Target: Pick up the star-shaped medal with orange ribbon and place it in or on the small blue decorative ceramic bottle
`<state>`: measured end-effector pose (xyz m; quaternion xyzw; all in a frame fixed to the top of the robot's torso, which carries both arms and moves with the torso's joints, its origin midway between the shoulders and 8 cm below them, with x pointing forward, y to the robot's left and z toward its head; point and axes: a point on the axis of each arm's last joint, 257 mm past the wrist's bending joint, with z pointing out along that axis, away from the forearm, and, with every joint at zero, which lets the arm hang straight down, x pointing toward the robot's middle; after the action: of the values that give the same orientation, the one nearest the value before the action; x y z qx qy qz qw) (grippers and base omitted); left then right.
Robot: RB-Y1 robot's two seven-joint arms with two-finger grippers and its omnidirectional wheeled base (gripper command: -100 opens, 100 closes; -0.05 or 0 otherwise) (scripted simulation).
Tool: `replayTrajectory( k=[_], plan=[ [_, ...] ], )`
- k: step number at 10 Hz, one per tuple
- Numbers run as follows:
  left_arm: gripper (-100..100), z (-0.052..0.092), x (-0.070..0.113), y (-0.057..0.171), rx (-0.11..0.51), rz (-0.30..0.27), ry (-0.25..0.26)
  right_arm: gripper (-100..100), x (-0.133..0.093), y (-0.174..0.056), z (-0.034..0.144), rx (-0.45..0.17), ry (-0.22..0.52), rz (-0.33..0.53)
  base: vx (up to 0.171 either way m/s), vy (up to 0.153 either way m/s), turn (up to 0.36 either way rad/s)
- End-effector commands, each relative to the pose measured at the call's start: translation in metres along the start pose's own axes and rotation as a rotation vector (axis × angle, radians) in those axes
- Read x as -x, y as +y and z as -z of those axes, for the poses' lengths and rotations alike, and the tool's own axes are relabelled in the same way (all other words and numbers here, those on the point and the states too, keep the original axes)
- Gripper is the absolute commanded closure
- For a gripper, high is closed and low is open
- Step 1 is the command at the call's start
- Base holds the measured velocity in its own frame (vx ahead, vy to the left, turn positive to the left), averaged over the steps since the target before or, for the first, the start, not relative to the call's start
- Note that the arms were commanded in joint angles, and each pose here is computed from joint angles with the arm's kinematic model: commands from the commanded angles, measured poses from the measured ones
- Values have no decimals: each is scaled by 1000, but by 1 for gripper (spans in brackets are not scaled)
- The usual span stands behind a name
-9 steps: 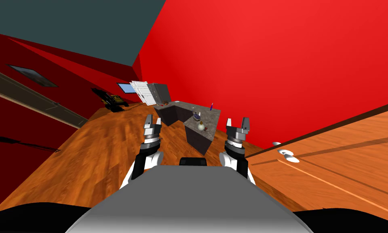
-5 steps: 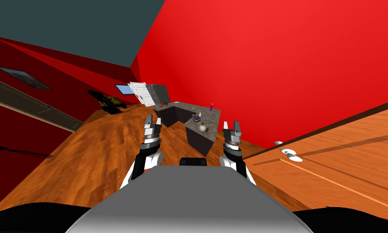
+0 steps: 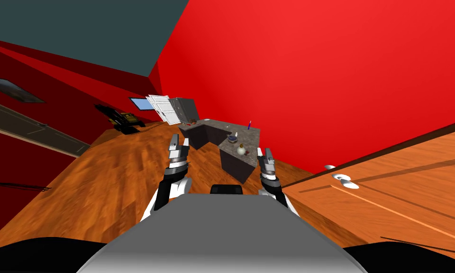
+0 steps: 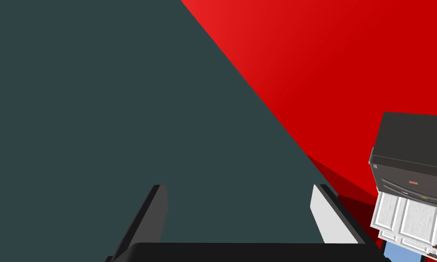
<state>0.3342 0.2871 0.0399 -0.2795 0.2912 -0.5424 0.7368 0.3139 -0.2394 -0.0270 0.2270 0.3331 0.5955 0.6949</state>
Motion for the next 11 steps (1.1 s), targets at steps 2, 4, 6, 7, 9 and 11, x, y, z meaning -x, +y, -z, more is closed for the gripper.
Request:
replayTrajectory(
  k=[2,4,6,7,9,11],
  plan=[
    [0,0,0,0,0,0,0,-100,-23,-21,27,-43,93,14,17,117,-32],
    [0,0,0,0,0,0,0,-100,-36,-41,50,-94,157,23,21,106,-26],
    [0,0,0,0,0,0,0,-100,-48,-52,69,-125,215,30,23,99,-6],
    [0,0,0,0,0,0,0,-100,-48,-58,74,-142,221,32,17,92,-11],
    [0,0,0,0,0,0,0,-100,-60,-72,99,-183,288,40,20,95,4],
    [0,0,0,0,0,0,0,-100,-71,-83,124,-218,360,47,21,95,11]
  ],
)
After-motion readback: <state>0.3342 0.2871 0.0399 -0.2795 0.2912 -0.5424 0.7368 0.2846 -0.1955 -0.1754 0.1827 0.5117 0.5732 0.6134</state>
